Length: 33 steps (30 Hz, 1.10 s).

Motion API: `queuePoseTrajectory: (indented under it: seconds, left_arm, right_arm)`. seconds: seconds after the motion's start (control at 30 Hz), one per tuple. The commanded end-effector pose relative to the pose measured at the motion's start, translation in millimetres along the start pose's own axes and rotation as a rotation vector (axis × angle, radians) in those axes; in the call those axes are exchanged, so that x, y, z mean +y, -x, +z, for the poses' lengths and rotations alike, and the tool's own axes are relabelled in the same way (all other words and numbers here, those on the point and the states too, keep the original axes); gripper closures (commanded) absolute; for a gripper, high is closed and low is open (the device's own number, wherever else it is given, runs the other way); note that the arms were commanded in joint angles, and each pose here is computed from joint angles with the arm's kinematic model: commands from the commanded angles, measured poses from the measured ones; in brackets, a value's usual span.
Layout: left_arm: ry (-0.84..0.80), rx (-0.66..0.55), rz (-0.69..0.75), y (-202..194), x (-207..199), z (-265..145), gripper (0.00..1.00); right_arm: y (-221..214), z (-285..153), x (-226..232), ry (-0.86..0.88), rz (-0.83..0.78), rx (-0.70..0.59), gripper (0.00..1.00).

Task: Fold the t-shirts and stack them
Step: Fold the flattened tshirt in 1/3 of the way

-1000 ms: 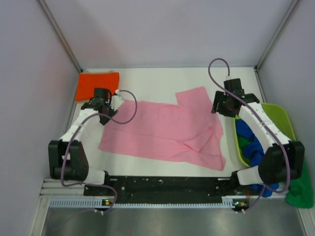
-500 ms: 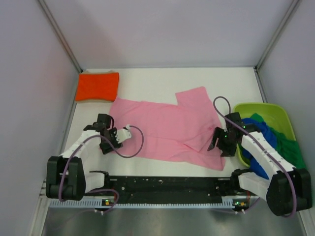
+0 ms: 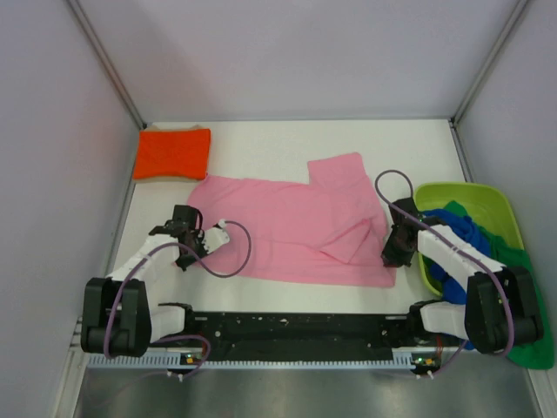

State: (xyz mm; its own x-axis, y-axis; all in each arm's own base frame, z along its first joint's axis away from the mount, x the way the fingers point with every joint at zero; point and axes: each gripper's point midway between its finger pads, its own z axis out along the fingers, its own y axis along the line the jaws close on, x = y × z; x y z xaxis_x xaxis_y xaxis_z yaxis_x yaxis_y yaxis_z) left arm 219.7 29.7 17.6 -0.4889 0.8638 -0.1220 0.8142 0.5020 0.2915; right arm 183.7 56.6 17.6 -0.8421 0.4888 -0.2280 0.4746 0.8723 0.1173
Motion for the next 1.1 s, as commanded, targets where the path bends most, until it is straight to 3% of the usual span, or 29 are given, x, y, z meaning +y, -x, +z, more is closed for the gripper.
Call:
queuePoseTrajectory:
  seconds: [0.0,0.1,0.17,0.2,0.27,0.33,0.43,0.5,0.63,0.73,0.87,0.97,1.07]
  left_arm:
    - [-0.120,0.109,-0.080,-31.2,-42.2,-17.8,1.00]
    - [-0.159,0.115,-0.107,-38.1,-59.1,-29.2,1.00]
    - [-0.153,0.130,-0.125,-42.8,-62.3,-33.3,0.86]
    - [-0.150,0.140,-0.130,-44.6,-62.3,-34.1,0.74]
    - [-0.126,0.156,-0.145,-46.1,-57.4,-34.6,0.51]
    - [-0.080,0.160,-0.159,-41.4,-41.3,-38.8,0.43]
    - [-0.023,0.118,-0.196,-20.4,-10.4,-56.2,0.36]
    - [-0.010,0.009,-0.208,14.7,10.9,-75.4,0.36]
    - [-0.099,-0.274,-0.043,119.8,-0.2,-112.6,0.40]
    - [-0.184,-0.522,0.168,203.9,-39.1,-130.7,0.51]
    - [-0.340,-0.849,0.429,294.2,-103.7,-147.6,0.50]
    - [-0.445,-0.939,0.527,341.5,-145.0,-145.8,0.49]
    - [-0.512,-0.893,0.550,378.8,-174.2,-130.2,0.48]
  right_arm:
    - [58.8,0.7,-10.8,-0.140,-0.059,-0.179,1.00]
    - [69.0,-6.5,-12.2,-0.161,-0.081,-0.210,1.00]
    - [75.7,-13.5,-12.2,-0.167,-0.102,-0.235,1.00]
    - [79.2,-17.6,-11.5,-0.168,-0.112,-0.245,0.93]
    - [84.5,-27.5,-5.5,-0.146,-0.132,-0.252,0.71]
    - [89.6,-41.6,4.4,-0.109,-0.162,-0.249,0.54]
    - [95.2,-69.7,20.9,-0.034,-0.203,-0.262,0.48]
    - [84.9,-82.1,36.9,0.061,-0.231,-0.245,0.52]
    - [30.1,-72.1,66.2,0.282,-0.244,-0.103,0.99]
    - [1.9,-50.9,68.9,0.361,-0.206,-0.027,1.00]
    - [-12.7,-21.5,53.3,0.306,-0.123,0.000,1.00]
    - [-18.7,-8.6,35.8,0.234,-0.079,-0.001,1.00]
    - [-22.3,-3.1,24.0,0.192,-0.053,-0.004,1.00]
